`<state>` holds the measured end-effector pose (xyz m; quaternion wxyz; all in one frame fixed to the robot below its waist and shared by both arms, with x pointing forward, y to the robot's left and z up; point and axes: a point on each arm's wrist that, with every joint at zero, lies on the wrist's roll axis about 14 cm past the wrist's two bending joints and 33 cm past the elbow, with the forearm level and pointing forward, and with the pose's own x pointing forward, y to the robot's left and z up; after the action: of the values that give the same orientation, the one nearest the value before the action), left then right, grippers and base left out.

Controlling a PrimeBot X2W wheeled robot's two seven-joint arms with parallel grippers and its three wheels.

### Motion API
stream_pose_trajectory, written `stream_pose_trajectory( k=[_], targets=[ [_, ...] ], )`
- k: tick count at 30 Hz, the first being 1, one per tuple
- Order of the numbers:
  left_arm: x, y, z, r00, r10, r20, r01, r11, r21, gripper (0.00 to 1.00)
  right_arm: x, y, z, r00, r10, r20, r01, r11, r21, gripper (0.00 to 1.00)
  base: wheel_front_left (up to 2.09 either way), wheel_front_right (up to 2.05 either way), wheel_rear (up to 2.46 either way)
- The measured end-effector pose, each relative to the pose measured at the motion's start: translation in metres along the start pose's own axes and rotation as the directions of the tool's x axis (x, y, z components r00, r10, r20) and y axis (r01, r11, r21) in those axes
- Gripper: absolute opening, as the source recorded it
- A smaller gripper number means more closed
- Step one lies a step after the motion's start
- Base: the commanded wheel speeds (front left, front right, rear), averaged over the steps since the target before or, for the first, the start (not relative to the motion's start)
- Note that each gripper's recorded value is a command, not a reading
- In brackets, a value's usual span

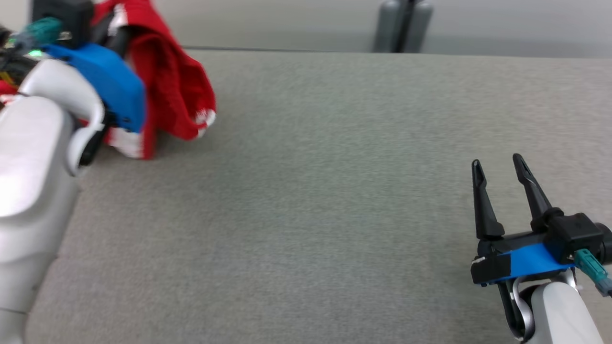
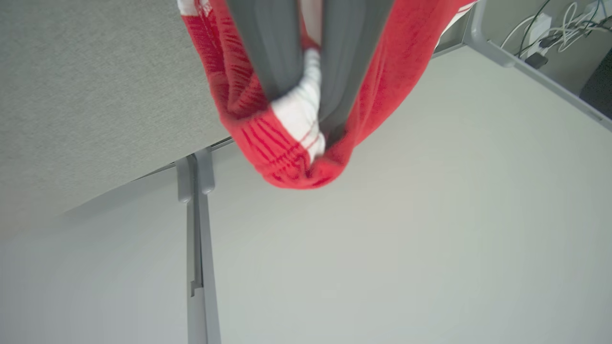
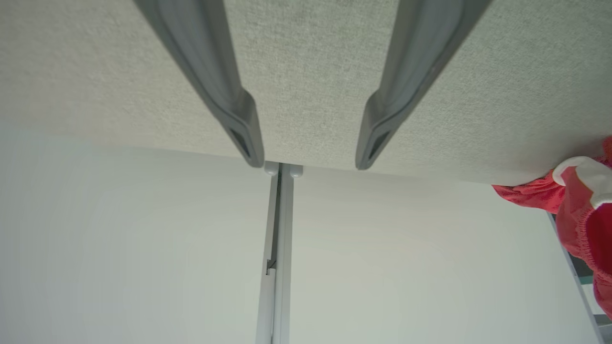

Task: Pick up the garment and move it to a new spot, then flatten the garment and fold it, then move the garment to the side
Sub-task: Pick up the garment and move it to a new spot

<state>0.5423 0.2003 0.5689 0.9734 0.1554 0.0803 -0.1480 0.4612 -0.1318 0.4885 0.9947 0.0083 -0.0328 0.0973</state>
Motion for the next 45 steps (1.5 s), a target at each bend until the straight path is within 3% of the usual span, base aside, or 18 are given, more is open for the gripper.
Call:
stream_pose_trajectory(
  k=[4,7,14,18,20,21,22,23,24,27,31,37,45],
  targets=[
    [0.013,-0.076,0.040,0.981,-0.173,0.091,0.175,0.984,-0.018,0.00,-0.022,-0.029,0.010,0.996,-0.086,0.008,0.086,0.996,-0.008,1.00,0.00,0.00,0.00],
    [0.019,-0.145,0.052,0.942,-0.307,0.136,0.318,0.946,-0.066,0.00,-0.036,-0.047,0.014,0.990,-0.140,0.010,0.140,0.990,-0.013,1.00,0.00,0.00,0.00],
    [0.021,-0.282,0.046,0.822,-0.547,0.158,0.567,0.811,-0.142,0.00,-0.059,-0.078,0.012,0.972,-0.235,-0.009,0.235,0.972,-0.025,1.00,0.00,0.00,0.00],
    [0.015,-0.332,0.031,0.759,-0.636,0.139,0.651,0.739,-0.171,0.00,-0.062,-0.089,0.006,0.964,-0.266,-0.025,0.265,0.964,-0.026,1.00,0.00,0.00,0.00],
    [0.014,-0.342,0.017,0.744,-0.658,0.117,0.668,0.724,-0.173,0.00,-0.063,-0.092,0.004,0.961,-0.274,-0.032,0.273,0.962,-0.026,1.00,0.00,0.00,0.00],
    [0.014,-0.346,0.010,0.740,-0.665,0.102,0.671,0.721,-0.172,0.15,-0.063,-0.093,0.002,0.960,-0.277,-0.036,0.276,0.961,-0.025,1.00,0.00,0.00,0.00],
    [0.013,-0.349,0.004,0.736,-0.671,0.090,0.675,0.720,-0.160,0.42,-0.064,-0.094,0.001,0.959,-0.279,-0.041,0.279,0.960,-0.025,1.00,0.00,0.00,0.00],
    [0.013,-0.351,-0.003,0.738,-0.670,0.079,0.673,0.726,-0.141,0.94,-0.064,-0.094,-0.001,0.959,-0.281,-0.045,0.280,0.960,-0.024,1.00,0.00,0.00,0.00],
    [0.014,-0.351,-0.008,0.743,-0.666,0.069,0.669,0.734,-0.119,1.00,-0.064,-0.095,-0.002,0.958,-0.282,-0.048,0.281,0.959,-0.021,1.00,0.00,0.00,0.00],
    [0.014,-0.348,-0.023,0.755,-0.654,0.042,0.655,0.751,-0.086,1.00,-0.062,-0.093,-0.006,0.959,-0.279,-0.057,0.278,0.960,-0.014,1.00,0.00,0.00,0.00],
    [0.005,-0.350,-0.034,0.748,-0.663,0.024,0.663,0.747,-0.054,1.00,-0.058,-0.088,-0.008,0.963,-0.262,-0.059,0.262,0.965,-0.003,1.00,0.00,0.00,0.00],
    [-0.004,-0.341,-0.028,0.771,-0.631,0.088,0.637,0.766,-0.085,1.00,-0.050,-0.077,-0.005,0.972,-0.231,-0.048,0.231,0.973,0.003,1.00,0.00,0.00,0.00],
    [-0.010,-0.299,-0.017,0.854,-0.489,0.176,0.513,0.848,-0.130,1.00,-0.052,-0.065,0.010,0.980,-0.198,-0.012,0.198,0.980,-0.006,1.00,0.00,0.00,0.00]
  ],
)
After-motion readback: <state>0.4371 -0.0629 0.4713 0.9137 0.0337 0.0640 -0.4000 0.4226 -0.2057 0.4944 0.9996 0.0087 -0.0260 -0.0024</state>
